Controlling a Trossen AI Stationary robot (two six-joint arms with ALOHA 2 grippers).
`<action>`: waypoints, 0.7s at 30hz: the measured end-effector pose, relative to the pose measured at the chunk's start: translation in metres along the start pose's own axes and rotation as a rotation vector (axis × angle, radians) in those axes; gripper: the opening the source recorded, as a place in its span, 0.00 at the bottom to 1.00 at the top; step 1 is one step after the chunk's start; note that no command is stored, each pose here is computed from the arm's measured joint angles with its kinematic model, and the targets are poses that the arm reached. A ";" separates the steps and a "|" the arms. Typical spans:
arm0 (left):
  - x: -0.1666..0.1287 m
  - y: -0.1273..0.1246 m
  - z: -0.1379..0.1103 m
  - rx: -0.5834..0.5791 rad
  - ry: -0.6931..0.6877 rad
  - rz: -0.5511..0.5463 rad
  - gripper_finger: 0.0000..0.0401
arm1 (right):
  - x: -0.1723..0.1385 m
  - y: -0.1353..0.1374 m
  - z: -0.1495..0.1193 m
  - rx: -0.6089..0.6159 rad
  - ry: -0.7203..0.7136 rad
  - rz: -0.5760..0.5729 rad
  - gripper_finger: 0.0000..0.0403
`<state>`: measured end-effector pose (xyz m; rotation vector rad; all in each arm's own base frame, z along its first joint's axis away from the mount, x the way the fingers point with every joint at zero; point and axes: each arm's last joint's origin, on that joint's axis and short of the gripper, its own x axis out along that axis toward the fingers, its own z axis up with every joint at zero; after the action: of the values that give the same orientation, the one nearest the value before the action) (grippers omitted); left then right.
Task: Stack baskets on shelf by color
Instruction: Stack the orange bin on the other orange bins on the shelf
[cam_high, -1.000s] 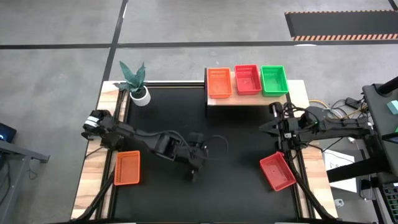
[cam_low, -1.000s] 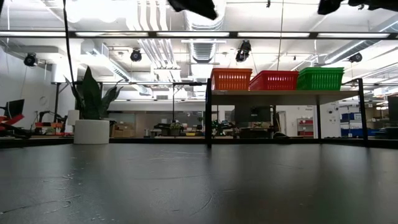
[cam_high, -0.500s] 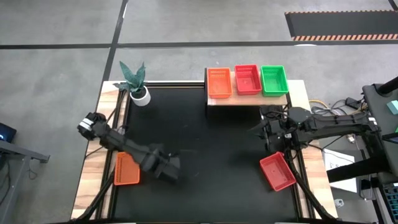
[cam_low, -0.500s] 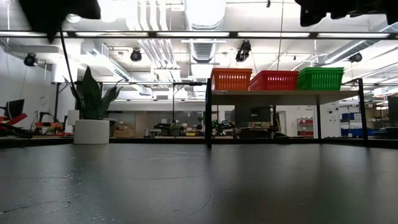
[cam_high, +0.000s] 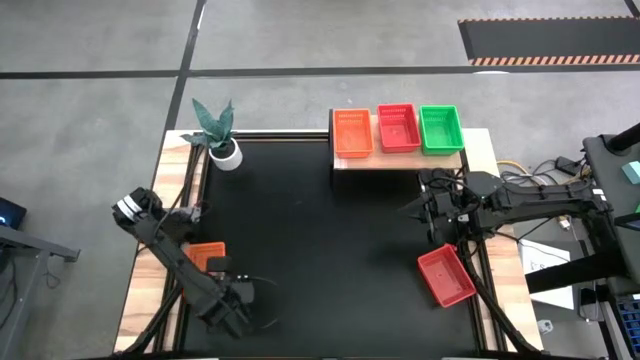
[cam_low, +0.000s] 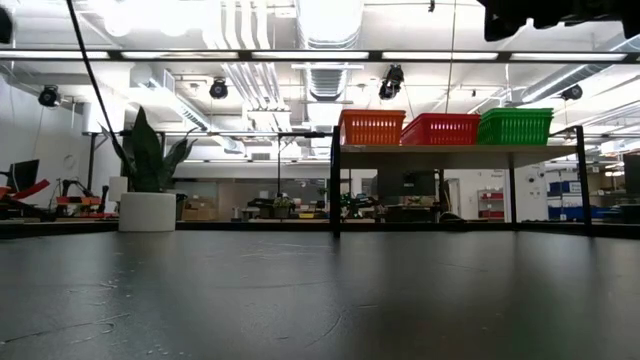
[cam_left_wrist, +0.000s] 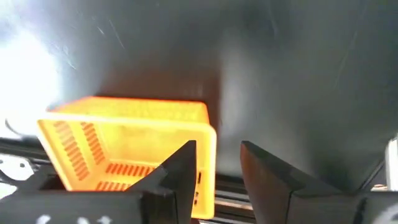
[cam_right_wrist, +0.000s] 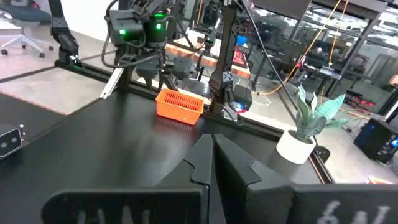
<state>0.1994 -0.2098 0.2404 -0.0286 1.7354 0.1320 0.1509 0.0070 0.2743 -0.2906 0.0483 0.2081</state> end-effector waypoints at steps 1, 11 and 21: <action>0.003 -0.002 -0.004 0.000 0.001 0.000 0.27 | 0.000 0.000 0.000 0.001 0.000 0.000 0.02; 0.008 -0.001 -0.043 -0.102 -0.044 -0.051 0.27 | 0.000 0.000 0.000 -0.006 0.000 0.004 0.02; 0.037 0.010 -0.053 -0.164 -0.034 -0.049 0.27 | 0.000 0.000 0.000 -0.007 0.000 0.004 0.02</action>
<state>0.1403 -0.2037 0.2130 -0.1877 1.6852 0.2374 0.1508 0.0071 0.2742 -0.2974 0.0478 0.2126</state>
